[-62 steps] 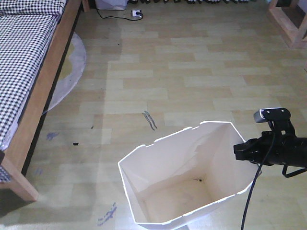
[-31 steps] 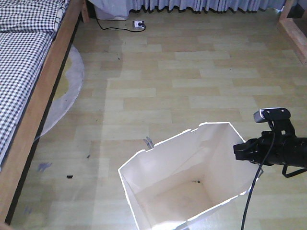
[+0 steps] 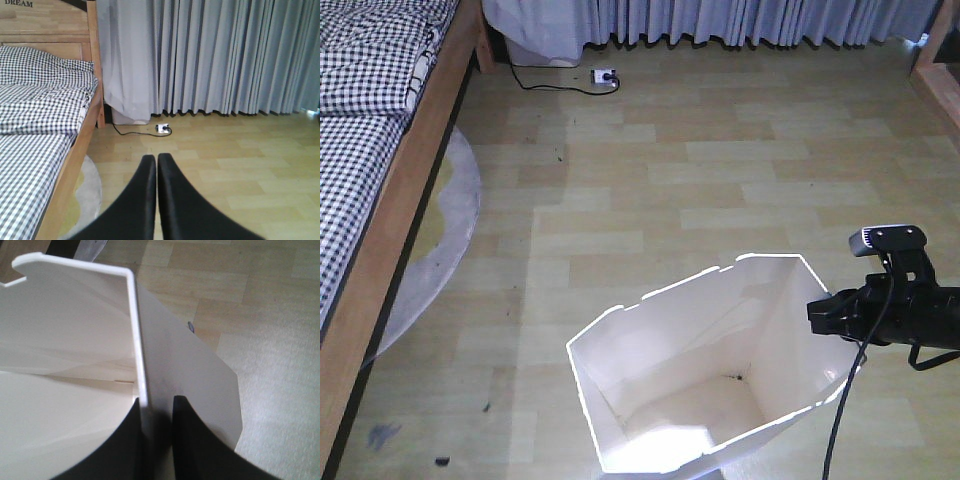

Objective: Move trash bin to bedside with robot
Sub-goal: 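Carry the bin in the right gripper while driving to the bedside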

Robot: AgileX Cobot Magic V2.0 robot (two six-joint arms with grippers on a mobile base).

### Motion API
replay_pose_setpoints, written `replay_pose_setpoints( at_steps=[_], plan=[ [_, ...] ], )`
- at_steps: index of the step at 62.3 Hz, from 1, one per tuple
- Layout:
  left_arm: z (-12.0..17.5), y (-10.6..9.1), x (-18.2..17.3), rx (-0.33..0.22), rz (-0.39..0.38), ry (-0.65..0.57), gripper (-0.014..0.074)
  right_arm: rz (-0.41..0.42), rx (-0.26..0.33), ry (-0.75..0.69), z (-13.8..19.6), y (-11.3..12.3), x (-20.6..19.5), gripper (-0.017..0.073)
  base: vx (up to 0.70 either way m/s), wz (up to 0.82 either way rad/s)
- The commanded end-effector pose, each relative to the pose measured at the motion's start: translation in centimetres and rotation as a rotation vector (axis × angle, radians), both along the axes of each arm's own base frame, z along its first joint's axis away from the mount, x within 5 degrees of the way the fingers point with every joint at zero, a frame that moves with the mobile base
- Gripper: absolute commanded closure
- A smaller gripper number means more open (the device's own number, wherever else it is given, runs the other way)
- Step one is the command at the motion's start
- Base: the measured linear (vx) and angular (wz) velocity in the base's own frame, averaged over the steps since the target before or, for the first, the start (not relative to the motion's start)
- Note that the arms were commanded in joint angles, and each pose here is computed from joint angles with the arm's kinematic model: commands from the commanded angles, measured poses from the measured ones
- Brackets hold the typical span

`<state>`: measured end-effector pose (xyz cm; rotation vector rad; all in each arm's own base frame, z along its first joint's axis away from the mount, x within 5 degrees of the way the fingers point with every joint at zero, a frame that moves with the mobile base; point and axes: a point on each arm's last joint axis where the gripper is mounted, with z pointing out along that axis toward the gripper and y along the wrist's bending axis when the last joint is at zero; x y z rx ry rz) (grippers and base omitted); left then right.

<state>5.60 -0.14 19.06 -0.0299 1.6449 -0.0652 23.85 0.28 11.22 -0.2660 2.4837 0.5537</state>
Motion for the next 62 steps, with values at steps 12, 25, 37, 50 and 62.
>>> replay_pose_setpoints(
  at_steps=[12, 25, 37, 50, 62],
  plan=[
    [-0.20, -0.04, 0.06, -0.014, -0.007, -0.059, 0.0599, -0.050, 0.215, -0.121, 2.90, 0.96, 1.08, 0.0565, 0.47, 0.03],
    [-0.20, -0.04, 0.06, -0.014, -0.007, -0.059, 0.0599, -0.050, 0.215, -0.121, 2.90, 0.96, 1.08, 0.0565, 0.45, 0.02],
    [-0.20, -0.04, 0.06, -0.014, -0.007, -0.059, 0.0599, -0.050, 0.215, -0.121, 2.90, 0.96, 1.08, 0.0565, 0.44, 0.03],
    [-0.20, -0.04, 0.06, -0.014, -0.007, -0.059, 0.0599, -0.050, 0.215, -0.121, 2.90, 0.96, 1.08, 0.0565, 0.45, -0.01],
    [-0.20, -0.04, 0.06, -0.014, -0.007, -0.059, 0.0599, -0.050, 0.216, -0.121, 2.91, 0.97, 1.08, 0.0565, 0.44, -0.02]
  ],
)
